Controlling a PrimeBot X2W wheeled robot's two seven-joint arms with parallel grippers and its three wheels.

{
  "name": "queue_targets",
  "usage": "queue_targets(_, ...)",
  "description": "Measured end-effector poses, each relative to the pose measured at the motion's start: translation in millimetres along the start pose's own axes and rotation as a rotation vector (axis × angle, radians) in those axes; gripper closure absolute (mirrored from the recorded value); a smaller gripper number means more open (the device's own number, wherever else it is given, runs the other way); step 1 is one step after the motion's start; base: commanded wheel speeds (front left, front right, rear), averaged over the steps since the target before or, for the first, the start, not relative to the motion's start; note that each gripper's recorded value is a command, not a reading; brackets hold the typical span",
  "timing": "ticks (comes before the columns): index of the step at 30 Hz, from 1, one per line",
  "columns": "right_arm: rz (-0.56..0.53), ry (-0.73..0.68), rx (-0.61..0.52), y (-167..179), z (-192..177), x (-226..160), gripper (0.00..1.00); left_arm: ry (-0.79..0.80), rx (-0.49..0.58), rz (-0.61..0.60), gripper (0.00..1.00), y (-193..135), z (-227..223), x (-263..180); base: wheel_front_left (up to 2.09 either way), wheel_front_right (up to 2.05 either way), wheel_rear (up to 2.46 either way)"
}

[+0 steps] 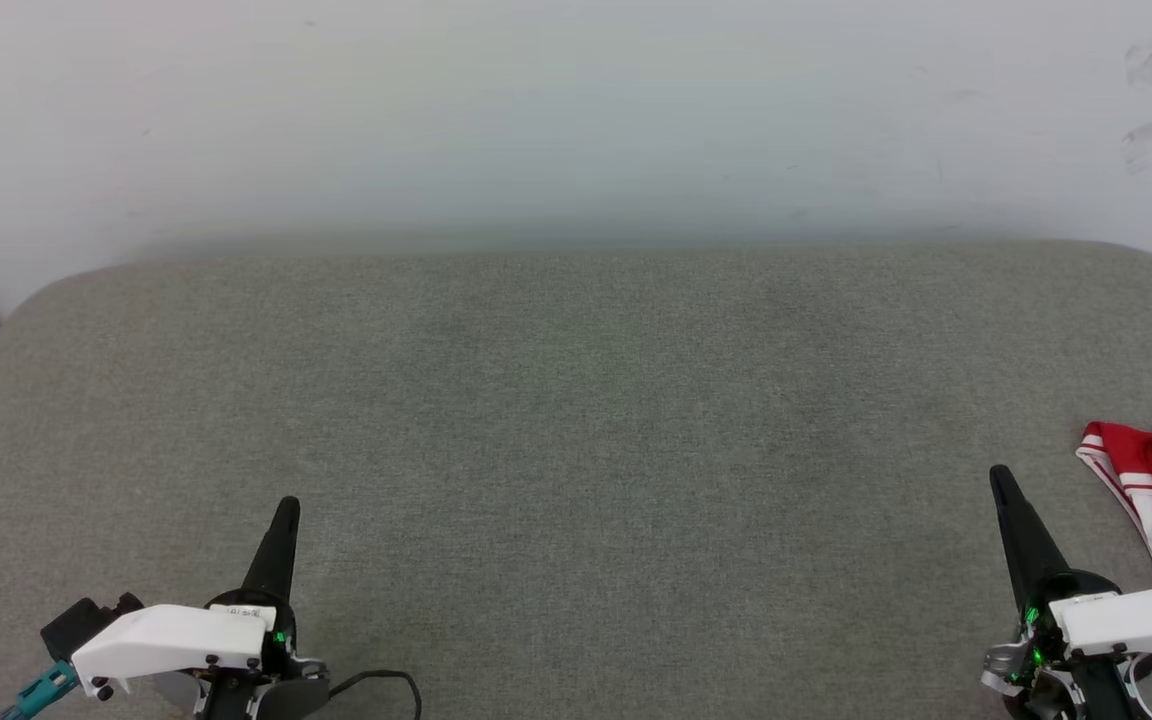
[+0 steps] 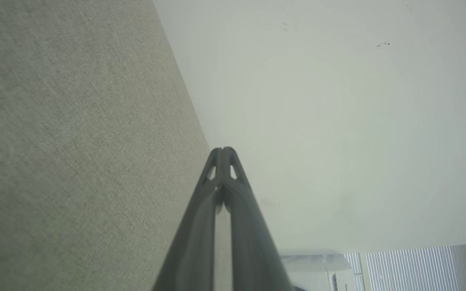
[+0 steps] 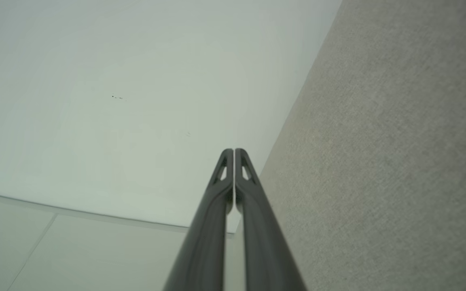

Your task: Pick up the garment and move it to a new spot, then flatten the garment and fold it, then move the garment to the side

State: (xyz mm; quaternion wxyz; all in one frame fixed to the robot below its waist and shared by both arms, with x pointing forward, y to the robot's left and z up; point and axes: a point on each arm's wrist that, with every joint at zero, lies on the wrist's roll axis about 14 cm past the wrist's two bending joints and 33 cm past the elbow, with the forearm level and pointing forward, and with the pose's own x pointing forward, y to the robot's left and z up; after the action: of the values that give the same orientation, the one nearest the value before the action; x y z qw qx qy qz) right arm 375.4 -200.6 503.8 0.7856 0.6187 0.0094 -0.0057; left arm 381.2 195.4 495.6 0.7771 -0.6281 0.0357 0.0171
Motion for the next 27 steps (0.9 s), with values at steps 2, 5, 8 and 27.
queue_targets(2, 0.002, -0.001, 0.017, 0.4, 0.3, 1.2, 1.00, -0.001, -0.015, -0.006, 1.00, -0.7, 0.2, 0.4, 0.00, 0.00, 0.00)
queue_targets(5, 0.007, -0.001, 0.042, 2.0, 0.3, 3.3, 1.00, -0.005, -0.039, -0.012, 1.00, -1.9, 1.5, 1.4, 0.00, 0.00, 0.00)
queue_targets(8, 0.005, -0.001, 0.068, 0.9, 0.1, 3.9, 1.00, -0.007, -0.061, -0.021, 1.00, -3.4, 1.9, 2.3, 0.00, 0.00, 0.00)
queue_targets(27, 0.010, -0.005, 0.226, 0.2, 0.1, 11.3, 1.00, -0.025, -0.205, -0.064, 1.00, -8.0, 6.4, 5.6, 0.00, 0.00, 0.00)
